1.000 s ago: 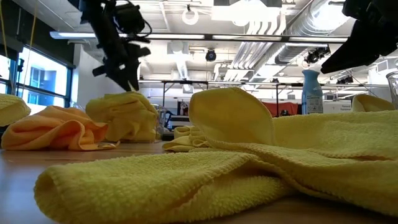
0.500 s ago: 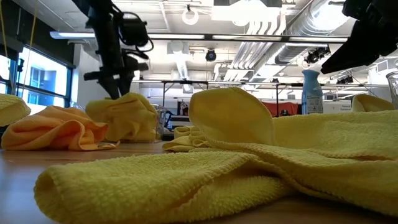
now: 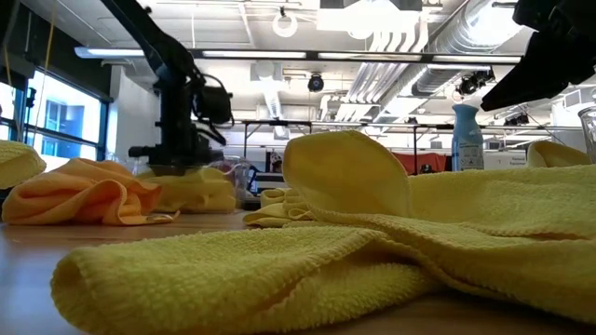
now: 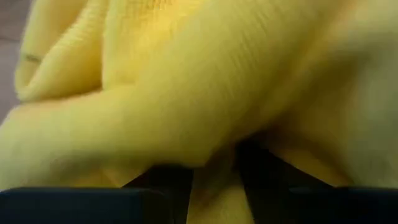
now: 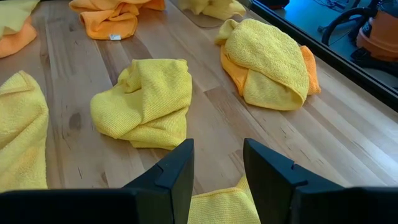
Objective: Sort microfiber towel by color & place in baskets
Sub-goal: Put the yellow towel into the top transparent bin
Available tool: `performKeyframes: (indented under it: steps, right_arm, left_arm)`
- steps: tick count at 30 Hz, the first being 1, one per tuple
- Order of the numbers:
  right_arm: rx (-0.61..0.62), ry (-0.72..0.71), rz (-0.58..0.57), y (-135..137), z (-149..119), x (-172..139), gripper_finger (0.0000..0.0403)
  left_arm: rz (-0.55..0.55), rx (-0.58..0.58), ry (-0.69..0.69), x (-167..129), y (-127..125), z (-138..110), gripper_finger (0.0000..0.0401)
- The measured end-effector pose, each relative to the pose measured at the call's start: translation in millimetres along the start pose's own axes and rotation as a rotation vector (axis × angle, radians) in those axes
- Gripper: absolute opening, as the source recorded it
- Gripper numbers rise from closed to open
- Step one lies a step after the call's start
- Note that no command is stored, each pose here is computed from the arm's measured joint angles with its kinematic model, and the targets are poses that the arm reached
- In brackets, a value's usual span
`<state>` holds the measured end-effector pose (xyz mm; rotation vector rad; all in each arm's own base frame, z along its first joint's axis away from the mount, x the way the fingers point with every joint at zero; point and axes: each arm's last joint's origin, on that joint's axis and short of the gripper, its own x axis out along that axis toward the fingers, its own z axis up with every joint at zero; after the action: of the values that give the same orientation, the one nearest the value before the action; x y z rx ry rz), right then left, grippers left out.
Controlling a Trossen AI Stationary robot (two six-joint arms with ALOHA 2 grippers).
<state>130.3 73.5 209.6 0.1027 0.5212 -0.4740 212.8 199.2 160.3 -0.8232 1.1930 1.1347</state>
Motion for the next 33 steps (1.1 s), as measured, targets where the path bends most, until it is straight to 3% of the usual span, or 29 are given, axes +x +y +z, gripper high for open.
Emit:
performKeyframes:
  steps: [9, 25, 28, 33]
  right_arm:
    - [0.000, 0.000, 0.000, 0, 0, 0, 0.0132]
    - [0.000, -0.001, -0.001, 0, 0, 0, 0.0132]
    - [0.001, -0.010, -0.009, 0, 0, 0, 0.0132]
    - [0.000, -0.032, -0.029, -1, 1, 0, 0.0132]
  left_arm:
    - [-0.024, 0.001, 0.021, 4, -2, 0, 0.0117]
    - [-0.164, -0.103, -0.246, -79, 14, -11, 0.0117]
    - [-0.147, -0.120, -0.316, -79, 13, -5, 0.0117]
    - [-0.103, -0.124, -0.275, -57, 11, 6, 0.0117]
